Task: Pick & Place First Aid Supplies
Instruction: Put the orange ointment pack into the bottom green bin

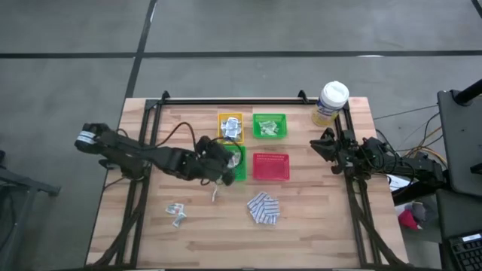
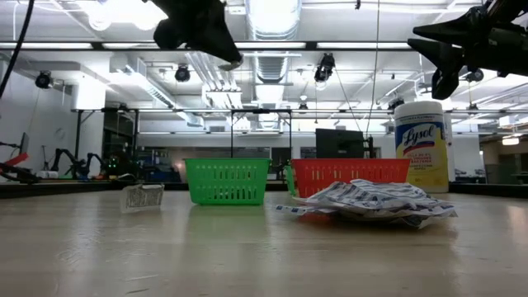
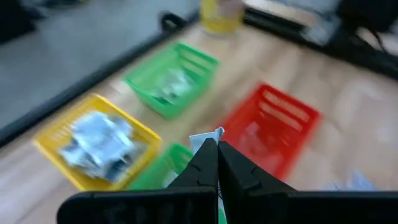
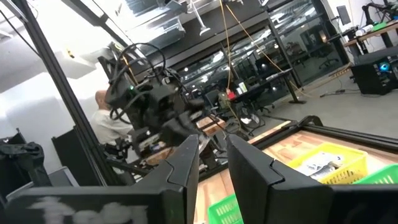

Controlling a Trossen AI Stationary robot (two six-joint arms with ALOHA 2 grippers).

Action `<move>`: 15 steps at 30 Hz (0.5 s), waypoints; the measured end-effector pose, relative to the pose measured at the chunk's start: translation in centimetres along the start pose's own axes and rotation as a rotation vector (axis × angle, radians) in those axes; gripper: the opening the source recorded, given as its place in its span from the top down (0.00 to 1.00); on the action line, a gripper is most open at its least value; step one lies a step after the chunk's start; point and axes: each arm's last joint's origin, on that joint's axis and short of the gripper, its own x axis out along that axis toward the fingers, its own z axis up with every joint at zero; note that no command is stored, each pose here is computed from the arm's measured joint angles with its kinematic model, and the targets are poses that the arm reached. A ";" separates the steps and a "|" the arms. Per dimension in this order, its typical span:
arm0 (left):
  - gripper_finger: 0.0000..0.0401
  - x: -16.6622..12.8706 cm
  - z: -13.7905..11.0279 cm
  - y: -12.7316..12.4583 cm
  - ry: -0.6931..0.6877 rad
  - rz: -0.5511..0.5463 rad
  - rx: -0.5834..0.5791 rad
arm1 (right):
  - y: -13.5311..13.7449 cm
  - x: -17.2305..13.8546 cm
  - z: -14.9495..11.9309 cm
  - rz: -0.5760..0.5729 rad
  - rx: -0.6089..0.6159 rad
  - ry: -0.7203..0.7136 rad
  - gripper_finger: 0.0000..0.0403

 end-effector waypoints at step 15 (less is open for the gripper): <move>1.00 3.5 1.7 3.6 0.028 0.098 -0.253 | 0.0 0.0 0.0 0.000 0.003 -0.001 0.82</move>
